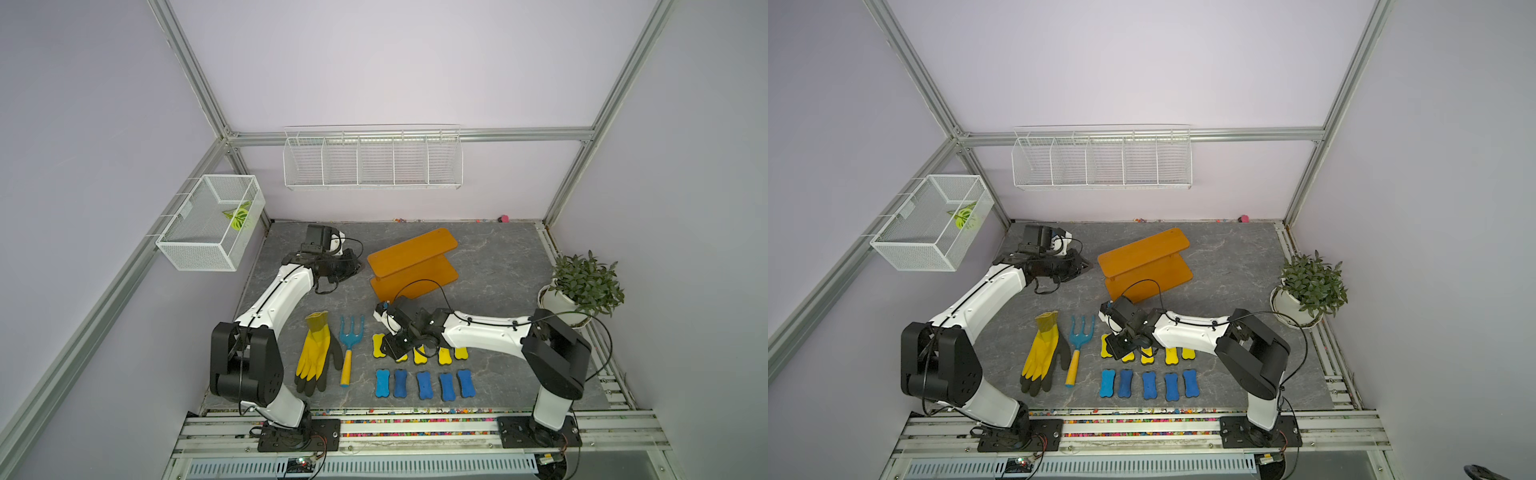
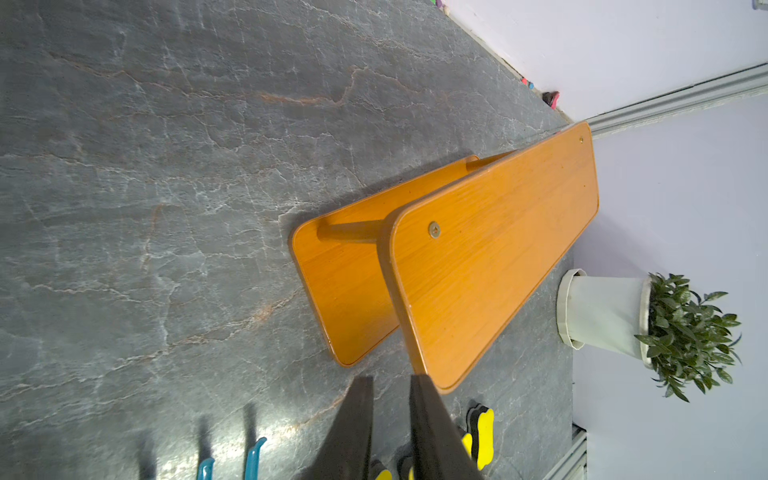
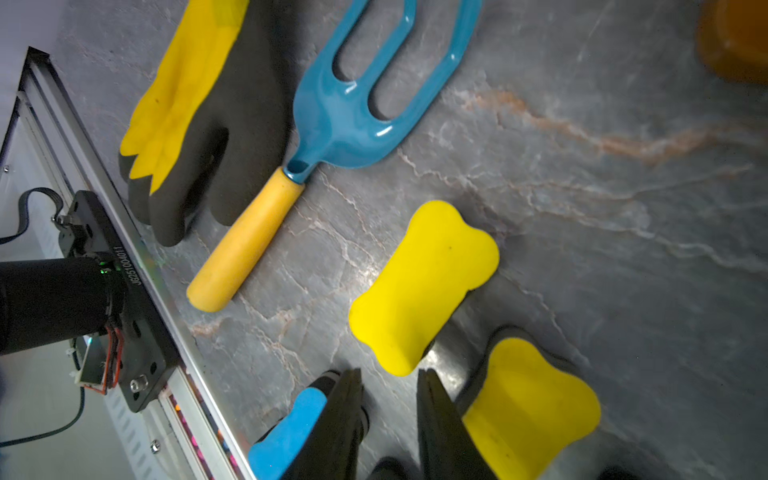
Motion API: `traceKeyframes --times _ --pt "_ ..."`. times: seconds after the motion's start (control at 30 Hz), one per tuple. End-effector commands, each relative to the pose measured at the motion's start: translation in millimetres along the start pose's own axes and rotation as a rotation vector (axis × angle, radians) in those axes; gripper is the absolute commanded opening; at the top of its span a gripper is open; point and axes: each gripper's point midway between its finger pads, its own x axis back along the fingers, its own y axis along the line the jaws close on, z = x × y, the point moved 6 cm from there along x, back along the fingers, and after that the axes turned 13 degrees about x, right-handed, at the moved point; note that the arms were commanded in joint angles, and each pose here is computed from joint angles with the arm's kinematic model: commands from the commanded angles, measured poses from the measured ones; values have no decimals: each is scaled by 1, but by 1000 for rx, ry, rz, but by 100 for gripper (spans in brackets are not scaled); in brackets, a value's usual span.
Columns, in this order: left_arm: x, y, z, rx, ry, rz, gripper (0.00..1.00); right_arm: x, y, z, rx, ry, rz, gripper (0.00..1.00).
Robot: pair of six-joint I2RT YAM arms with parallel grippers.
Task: Remove the whiteboard erasers from the shelf
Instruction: Place the whiteboard eraser at the center of the board.
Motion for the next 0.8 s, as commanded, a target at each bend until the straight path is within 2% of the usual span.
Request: traceKeyframes --times 0.0,0.3,0.77 --pt "10 5 -4 -6 -47 -48 22 3 -7 -18 72 -45 45 30" --pt "17 14 -15 35 -88 -46 23 -15 -17 -47 144 -50 64 33" --pt "20 17 -19 52 -95 -41 23 -36 -22 -35 132 27 36 40"
